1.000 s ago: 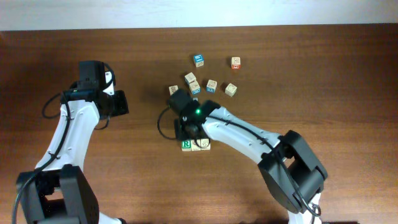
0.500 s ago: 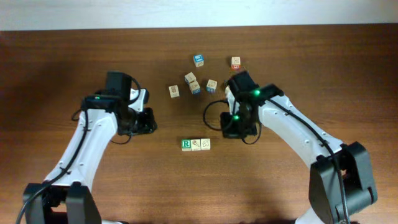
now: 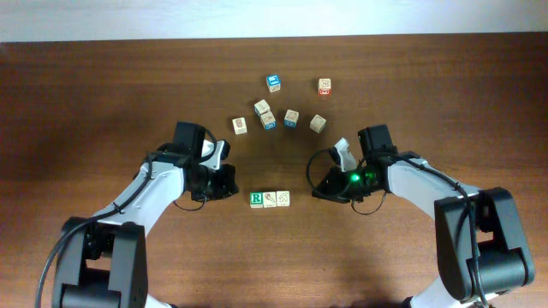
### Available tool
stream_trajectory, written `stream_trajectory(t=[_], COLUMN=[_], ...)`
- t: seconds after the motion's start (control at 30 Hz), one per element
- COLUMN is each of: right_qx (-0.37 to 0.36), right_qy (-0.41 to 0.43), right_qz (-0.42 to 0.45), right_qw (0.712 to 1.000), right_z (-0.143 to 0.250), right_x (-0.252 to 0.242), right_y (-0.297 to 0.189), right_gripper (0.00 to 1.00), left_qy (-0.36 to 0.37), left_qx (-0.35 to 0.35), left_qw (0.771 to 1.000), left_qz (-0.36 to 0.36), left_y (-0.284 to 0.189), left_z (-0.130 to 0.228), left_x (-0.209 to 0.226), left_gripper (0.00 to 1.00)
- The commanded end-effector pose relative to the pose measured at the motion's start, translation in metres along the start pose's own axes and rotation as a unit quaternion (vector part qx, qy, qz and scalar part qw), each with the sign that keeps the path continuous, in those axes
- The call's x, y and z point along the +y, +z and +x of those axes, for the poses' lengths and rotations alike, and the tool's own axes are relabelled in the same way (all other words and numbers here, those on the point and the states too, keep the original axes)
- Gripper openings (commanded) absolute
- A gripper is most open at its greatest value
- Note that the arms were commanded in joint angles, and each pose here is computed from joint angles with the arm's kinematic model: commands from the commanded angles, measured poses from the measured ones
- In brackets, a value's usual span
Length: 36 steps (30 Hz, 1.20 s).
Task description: Rotate 3 blocks
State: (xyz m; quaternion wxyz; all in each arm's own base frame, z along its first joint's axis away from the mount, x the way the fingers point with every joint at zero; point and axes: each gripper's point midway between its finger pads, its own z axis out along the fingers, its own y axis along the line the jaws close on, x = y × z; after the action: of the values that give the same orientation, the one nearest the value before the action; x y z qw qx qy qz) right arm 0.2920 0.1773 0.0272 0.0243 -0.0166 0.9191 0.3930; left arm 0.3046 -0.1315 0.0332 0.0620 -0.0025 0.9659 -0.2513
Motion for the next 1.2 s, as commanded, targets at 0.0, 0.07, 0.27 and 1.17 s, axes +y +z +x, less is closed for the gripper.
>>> stream_trajectory(t=[0.0,0.07,0.27,1.17], right_qx=[-0.002,-0.002,-0.005,-0.011], right_qy=[0.011,0.011,0.054,0.004], right_qz=[0.004,0.004,0.016,0.029], right_qw=[1.0,1.0,0.998,1.0], right_z=[0.002,0.002,0.001,-0.002], right_x=[-0.003,-0.003,-0.006,0.019], right_y=[0.001,0.001,0.002,0.027], right_gripper=[0.05,0.04,0.04,0.04], left_qy=[-0.007,-0.001,-0.032,-0.023], left_qx=[0.023,0.031,0.052,0.049], left_qw=[0.999,0.998,0.997,0.999], left_qz=[0.032,0.048,0.046,-0.003], left_y=[0.014,0.019,0.023,0.033], left_z=[0.007,0.01,0.02,0.024], left_x=[-0.006,-0.013,-0.018,-0.019], left_gripper=[0.0,0.0,0.0,0.0])
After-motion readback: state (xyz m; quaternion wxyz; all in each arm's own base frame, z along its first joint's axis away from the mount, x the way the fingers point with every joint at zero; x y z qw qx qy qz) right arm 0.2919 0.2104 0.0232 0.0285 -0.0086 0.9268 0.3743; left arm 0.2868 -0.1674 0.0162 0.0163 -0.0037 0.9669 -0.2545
